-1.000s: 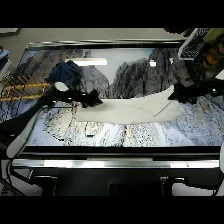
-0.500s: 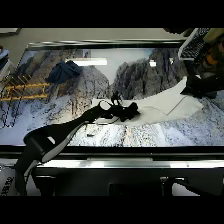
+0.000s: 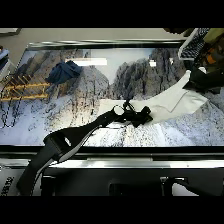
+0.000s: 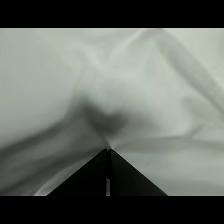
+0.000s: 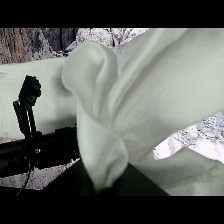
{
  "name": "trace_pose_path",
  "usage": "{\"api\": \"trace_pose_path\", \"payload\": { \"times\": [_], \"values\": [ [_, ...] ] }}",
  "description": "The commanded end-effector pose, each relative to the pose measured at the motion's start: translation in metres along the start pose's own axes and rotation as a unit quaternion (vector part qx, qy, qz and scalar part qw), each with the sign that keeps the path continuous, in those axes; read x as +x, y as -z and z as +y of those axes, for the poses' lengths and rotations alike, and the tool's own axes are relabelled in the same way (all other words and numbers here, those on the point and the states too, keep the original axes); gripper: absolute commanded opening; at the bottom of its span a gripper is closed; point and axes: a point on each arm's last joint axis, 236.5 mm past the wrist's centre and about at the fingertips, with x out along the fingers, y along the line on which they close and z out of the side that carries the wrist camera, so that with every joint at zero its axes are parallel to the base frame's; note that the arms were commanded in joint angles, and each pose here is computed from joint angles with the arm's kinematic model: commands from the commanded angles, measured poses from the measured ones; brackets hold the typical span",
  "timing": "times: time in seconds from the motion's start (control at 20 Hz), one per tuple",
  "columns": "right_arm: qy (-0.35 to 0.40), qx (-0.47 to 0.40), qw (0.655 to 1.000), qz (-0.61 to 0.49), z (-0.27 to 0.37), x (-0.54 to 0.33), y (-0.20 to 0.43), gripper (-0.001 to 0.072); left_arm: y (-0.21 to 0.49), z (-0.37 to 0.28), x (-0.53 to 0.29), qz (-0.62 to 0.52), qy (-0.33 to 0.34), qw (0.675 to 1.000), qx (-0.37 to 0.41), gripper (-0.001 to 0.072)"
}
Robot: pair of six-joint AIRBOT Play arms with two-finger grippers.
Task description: Fold the clothes and pants, and hang the long-sleeved shirts on hangers.
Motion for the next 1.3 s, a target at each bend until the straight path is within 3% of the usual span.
{"api": "trace_pose_path", "payload": {
  "times": [0.0,0.15,0.35,0.55,0.7,0.95,1.25],
  "values": [
    [-0.009,-0.002,1.0,-0.003,0.005,-0.001,-0.001,0.0038,0.0,-0.01,-0.015,0.028,0.001,1.0,-0.008,0.0011],
    [-0.03,-0.016,0.999,0.002,0.025,0.003,0.002,0.0038,-0.029,-0.023,-0.068,0.029,-0.029,0.998,0.052,0.0011],
    [-0.048,-0.041,0.998,0.023,0.079,0.03,0.014,0.0038,-0.08,-0.02,-0.182,0.005,-0.13,0.981,0.144,0.0013],
    [-0.071,-0.086,0.993,0.042,0.148,0.066,0.037,0.0038,-0.127,-0.005,-0.343,-0.08,-0.282,0.934,0.202,0.0015],
    [-0.077,-0.115,0.988,0.064,0.191,0.101,0.062,0.0038,-0.138,0.003,-0.449,-0.134,-0.354,0.902,0.208,0.0016],
    [-0.068,-0.128,0.983,0.112,0.226,0.17,0.101,0.0038,-0.142,0.002,-0.544,-0.206,-0.358,0.894,0.173,0.0016],
    [-0.069,-0.096,0.984,0.133,0.229,0.223,0.11,0.0038,-0.148,0.005,-0.56,-0.221,-0.353,0.894,0.163,0.0017]
  ]
}}
